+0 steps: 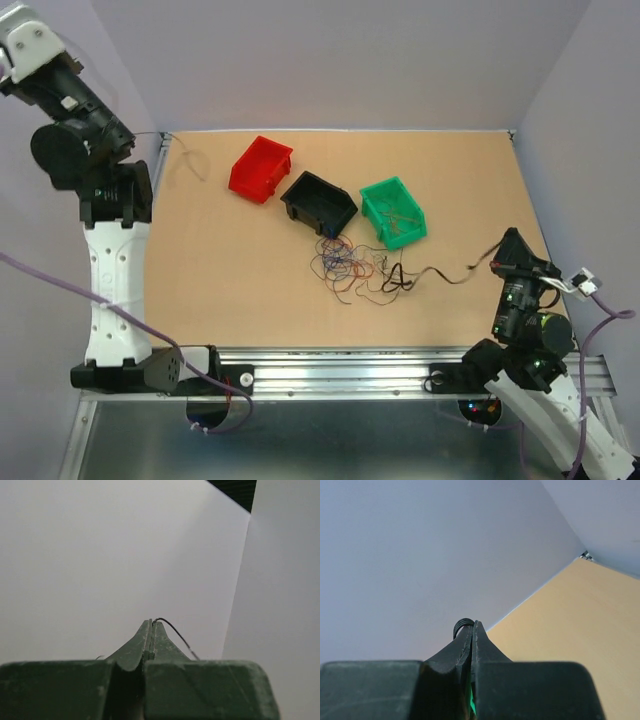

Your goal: Untangle the cables

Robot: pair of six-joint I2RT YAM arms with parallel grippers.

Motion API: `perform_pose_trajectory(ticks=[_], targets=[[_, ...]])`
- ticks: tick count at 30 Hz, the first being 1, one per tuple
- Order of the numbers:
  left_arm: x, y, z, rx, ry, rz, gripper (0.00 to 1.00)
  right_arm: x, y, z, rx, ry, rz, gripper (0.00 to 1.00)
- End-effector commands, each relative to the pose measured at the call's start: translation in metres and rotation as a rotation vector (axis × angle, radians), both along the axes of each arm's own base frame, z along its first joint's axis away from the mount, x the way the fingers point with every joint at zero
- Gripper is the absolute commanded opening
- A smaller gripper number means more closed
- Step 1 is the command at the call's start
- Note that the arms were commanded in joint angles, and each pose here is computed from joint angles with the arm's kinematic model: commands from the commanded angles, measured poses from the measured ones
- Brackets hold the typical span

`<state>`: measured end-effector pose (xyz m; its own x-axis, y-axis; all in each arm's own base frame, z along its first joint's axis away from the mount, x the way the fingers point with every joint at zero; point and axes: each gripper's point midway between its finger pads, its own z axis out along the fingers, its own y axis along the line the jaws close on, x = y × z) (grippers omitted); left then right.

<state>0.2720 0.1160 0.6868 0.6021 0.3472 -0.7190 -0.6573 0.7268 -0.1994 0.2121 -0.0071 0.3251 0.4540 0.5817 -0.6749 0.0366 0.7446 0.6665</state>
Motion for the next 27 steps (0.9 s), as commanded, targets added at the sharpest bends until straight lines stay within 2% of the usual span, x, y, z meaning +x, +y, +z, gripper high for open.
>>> perform_pose_trajectory(ticks=[1, 5, 6, 9, 10, 13, 18, 21, 25, 27], targets=[[0.057, 0.011, -0.031, 0.032, 0.166, 0.053, 0.0, -0.003, -0.008, -0.025, -0.016, 0.079, -0.031, 0.01], [0.091, 0.022, -0.043, 0.002, 0.233, 0.068, 0.0, -0.004, -0.011, -0.027, 0.0, 0.085, -0.046, 0.01], [0.098, 0.019, -0.042, -0.004, 0.23, 0.028, 0.0, -0.003, -0.006, -0.025, -0.016, 0.079, -0.017, 0.01], [0.116, -0.016, -0.054, 0.126, 0.296, -0.174, 0.0, 0.006, 0.016, -0.018, -0.092, 0.091, 0.07, 0.01], [0.124, -0.039, -0.056, 0.198, 0.3, -0.289, 0.0, 0.017, 0.027, -0.025, -0.136, 0.138, 0.091, 0.01], [0.124, -0.071, -0.068, 0.239, 0.299, -0.473, 0.0, 0.031, 0.047, -0.026, -0.199, 0.184, 0.152, 0.01], [0.124, -0.105, -0.082, 0.254, 0.322, -0.631, 0.0, 0.058, 0.077, -0.044, -0.29, 0.268, 0.21, 0.01], [0.12, -0.126, -0.085, 0.308, 0.326, -0.723, 0.0, 0.072, 0.092, -0.056, -0.342, 0.301, 0.237, 0.01], [0.11, -0.176, -0.088, 0.388, 0.318, -0.908, 0.0, 0.087, 0.113, -0.067, -0.392, 0.304, 0.293, 0.01], [0.105, -0.189, -0.085, 0.401, 0.305, -0.938, 0.0, 0.094, 0.126, -0.066, -0.403, 0.292, 0.334, 0.02]])
